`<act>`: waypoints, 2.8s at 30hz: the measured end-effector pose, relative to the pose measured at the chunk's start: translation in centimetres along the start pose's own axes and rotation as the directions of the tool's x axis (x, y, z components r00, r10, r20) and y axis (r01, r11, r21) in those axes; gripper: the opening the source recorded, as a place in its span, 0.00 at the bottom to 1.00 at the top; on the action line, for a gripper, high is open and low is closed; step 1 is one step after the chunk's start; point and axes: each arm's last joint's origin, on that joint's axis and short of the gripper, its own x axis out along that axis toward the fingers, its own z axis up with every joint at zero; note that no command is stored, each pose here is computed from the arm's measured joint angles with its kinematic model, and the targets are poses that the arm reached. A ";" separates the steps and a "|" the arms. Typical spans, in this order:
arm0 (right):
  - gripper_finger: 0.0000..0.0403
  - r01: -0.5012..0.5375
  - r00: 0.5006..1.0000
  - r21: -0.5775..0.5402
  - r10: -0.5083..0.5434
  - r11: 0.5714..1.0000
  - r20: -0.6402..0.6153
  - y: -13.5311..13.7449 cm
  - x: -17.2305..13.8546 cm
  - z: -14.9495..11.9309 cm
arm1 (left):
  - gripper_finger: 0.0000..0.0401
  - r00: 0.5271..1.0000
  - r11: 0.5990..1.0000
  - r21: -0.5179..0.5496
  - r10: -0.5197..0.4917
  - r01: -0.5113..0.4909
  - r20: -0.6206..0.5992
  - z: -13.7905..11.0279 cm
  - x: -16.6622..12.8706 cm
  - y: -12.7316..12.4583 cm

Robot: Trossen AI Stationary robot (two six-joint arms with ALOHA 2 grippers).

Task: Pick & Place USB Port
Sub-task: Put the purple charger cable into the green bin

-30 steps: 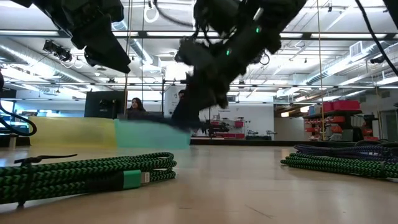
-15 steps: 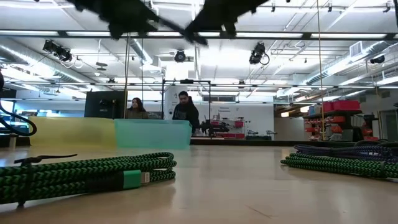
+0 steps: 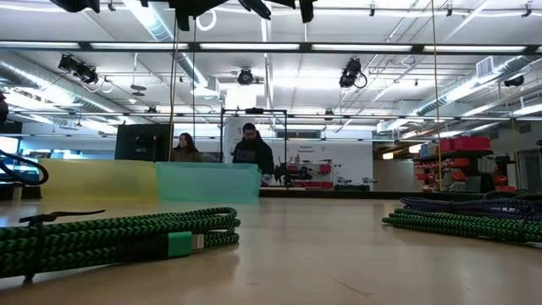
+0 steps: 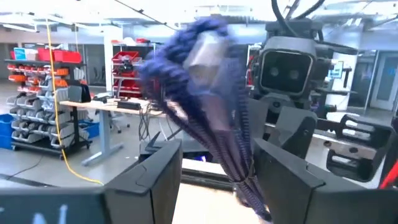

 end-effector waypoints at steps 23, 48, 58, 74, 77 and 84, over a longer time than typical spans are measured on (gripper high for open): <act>0.00 0.072 0.997 -0.019 -0.072 0.997 0.001 -2.4 0.7 -0.5 | 0.03 0.994 0.992 -0.058 -0.113 0.113 0.001 0.0 0.7 2.7; 0.31 -0.030 0.964 0.114 0.059 0.993 -0.258 -0.4 2.2 -5.8 | 0.03 0.856 0.947 0.013 0.297 -0.322 -0.424 -5.7 0.8 12.1; 0.28 -0.039 0.972 0.115 0.064 0.993 -0.226 1.8 2.2 -6.6 | 0.03 0.721 0.910 -0.192 0.148 -0.367 -0.677 -9.2 2.1 17.6; 0.27 -0.047 0.971 0.109 0.071 0.993 -0.226 1.8 2.2 -6.6 | 0.04 0.463 0.870 -0.214 0.018 -0.444 -0.886 -10.3 6.9 20.5; 0.27 -0.048 0.968 0.104 0.072 0.993 -0.239 1.8 2.2 -6.7 | 0.06 0.424 0.863 -0.174 0.050 -0.474 -0.904 -11.1 6.9 20.7; 0.27 -0.051 0.968 0.094 0.072 0.994 -0.240 1.8 2.2 -6.7 | 0.11 0.439 0.876 -0.195 0.022 -0.442 -0.898 -11.1 7.0 20.6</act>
